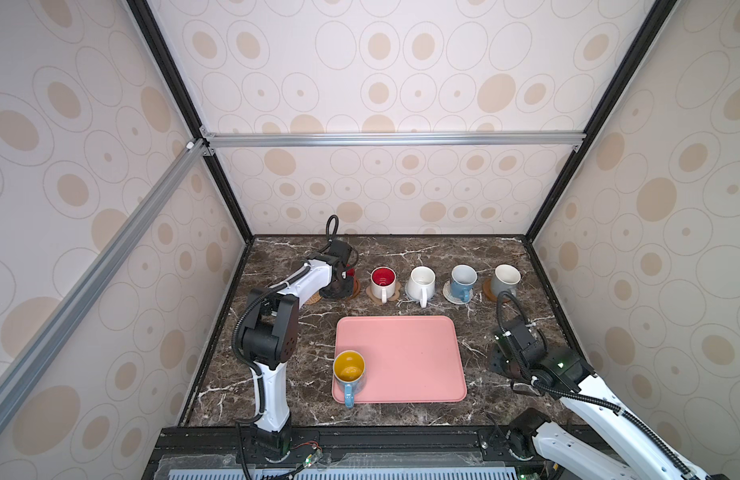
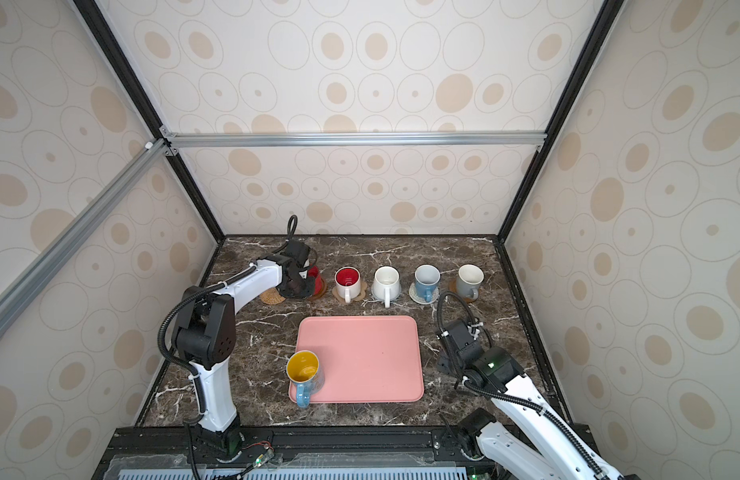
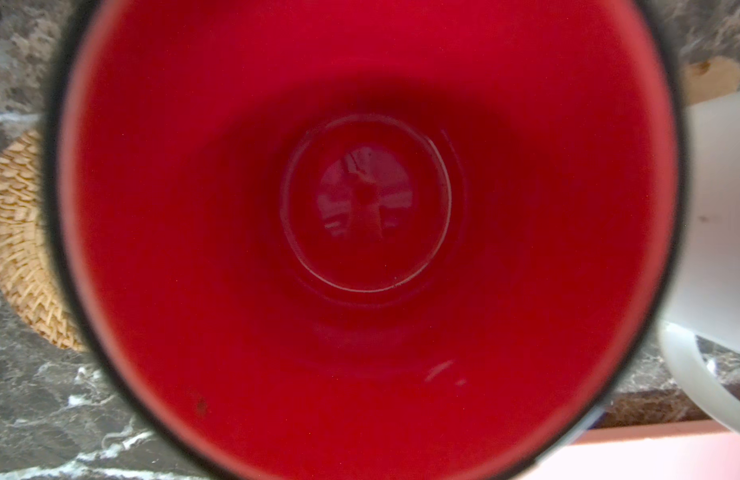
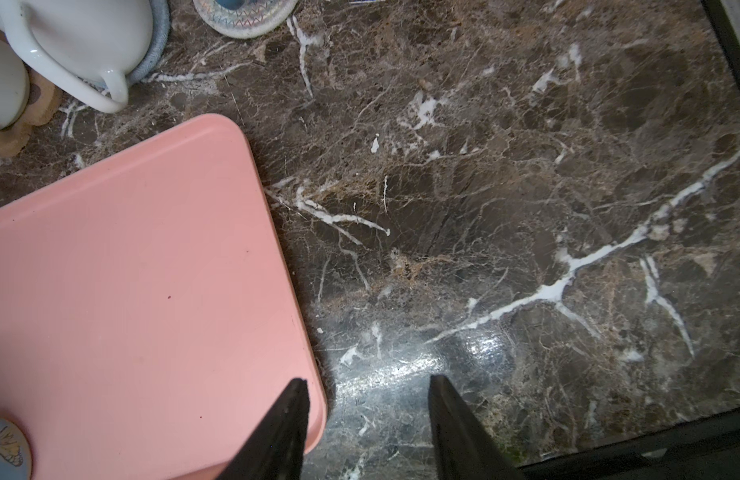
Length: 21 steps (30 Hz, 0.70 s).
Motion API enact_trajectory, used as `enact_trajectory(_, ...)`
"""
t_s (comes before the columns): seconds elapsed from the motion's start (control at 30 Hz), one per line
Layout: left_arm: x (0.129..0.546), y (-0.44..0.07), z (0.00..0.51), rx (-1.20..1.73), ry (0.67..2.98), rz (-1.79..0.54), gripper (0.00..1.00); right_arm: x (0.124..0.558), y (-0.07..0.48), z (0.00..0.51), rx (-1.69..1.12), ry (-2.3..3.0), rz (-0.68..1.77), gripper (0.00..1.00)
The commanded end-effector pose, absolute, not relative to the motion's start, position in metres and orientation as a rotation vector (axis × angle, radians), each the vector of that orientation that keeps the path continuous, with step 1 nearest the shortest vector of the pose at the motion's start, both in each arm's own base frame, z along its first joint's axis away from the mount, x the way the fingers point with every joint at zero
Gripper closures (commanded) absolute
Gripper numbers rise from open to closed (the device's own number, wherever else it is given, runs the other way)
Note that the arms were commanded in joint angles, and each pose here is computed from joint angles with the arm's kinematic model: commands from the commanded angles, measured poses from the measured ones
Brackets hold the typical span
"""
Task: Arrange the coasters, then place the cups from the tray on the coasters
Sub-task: 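Lower the red mug onto the cork coaster with the left gripper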
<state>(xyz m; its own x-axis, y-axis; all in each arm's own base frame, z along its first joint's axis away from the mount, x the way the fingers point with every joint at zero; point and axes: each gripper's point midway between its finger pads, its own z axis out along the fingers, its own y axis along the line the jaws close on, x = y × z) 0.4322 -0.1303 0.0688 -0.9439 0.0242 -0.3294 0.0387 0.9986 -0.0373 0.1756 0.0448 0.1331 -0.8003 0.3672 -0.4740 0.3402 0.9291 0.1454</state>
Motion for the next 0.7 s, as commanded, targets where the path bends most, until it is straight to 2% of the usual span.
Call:
enact_trajectory(0.0, 0.4491, -0.1308, 0.0848, 0.066, 2.741, -0.072, 0.92, 0.1716, 0.0384, 0.1296, 0.541, 2.574, 0.045, 0.5)
enact_trajectory(0.67, 0.4459, -0.1294, 0.076, 0.068, 2.763, -0.06, 0.87, 0.1689, 0.038, 0.1248, 0.549, 2.58, 0.049, 0.49)
